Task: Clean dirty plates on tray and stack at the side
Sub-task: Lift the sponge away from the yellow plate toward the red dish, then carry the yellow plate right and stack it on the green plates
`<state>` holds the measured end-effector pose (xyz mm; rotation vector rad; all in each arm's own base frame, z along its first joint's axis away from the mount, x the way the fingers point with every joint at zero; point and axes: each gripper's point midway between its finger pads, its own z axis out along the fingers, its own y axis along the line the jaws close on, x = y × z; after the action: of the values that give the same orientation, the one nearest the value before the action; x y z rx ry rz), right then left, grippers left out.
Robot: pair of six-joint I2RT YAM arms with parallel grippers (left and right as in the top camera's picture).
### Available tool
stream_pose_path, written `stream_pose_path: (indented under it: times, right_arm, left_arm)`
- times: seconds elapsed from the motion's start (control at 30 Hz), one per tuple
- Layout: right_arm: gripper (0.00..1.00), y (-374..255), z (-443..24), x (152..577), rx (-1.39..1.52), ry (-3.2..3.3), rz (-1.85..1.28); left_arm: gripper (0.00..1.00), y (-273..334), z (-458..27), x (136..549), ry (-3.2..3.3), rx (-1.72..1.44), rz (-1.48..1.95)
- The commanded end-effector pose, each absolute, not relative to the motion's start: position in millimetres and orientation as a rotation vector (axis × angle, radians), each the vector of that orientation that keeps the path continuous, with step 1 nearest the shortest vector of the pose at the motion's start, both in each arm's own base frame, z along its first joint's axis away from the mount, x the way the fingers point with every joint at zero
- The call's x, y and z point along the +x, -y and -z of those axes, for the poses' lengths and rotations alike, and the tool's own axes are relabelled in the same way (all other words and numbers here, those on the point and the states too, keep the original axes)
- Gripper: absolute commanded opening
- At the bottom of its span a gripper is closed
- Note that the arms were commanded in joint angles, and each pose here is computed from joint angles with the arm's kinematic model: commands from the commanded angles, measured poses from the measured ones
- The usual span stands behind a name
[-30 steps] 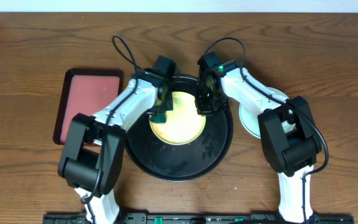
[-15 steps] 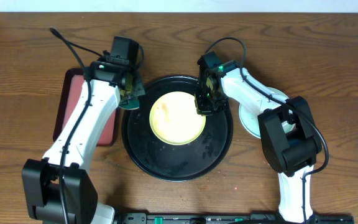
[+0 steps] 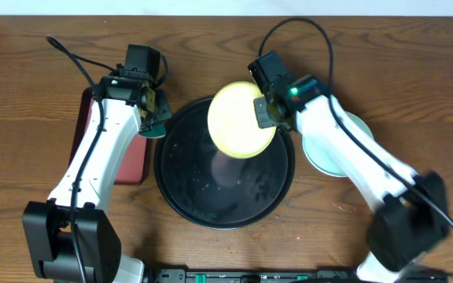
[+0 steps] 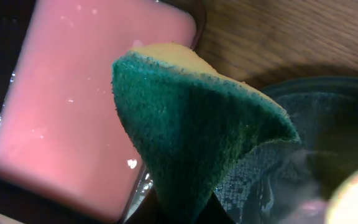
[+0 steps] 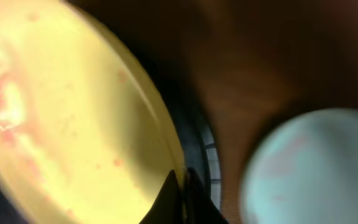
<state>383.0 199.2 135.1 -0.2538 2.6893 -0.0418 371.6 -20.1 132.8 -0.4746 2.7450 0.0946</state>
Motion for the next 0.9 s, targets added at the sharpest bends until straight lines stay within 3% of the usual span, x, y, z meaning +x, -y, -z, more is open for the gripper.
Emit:
stream_pose_path:
  times: [0.0,0.2,0.5,0.87]
  right_arm:
    - [0.01,-179.6,-193.1,387.7,-0.247,-2.434,0.368]
    - [0.01,-190.1,-255.0,366.9,-0.254,-2.128,0.642]
    - [0.01,-205.0,-312.0,335.1,-0.225,-1.799,0.888]
    - [0.01,-210.7,-333.7,319.4,-0.201,-1.686,0.942]
  left_arm:
    - [0.08,14.6,-138.9,375.5,-2.728,-0.464,-0.113]
    - [0.08,14.5,-138.8,375.3,-2.728,-0.464,-0.113]
    - [0.08,14.6,-138.9,375.4,-2.728,-0.464,-0.113]
    - [0.08,14.6,-138.7,375.3,-2.729,-0.464,-0.113]
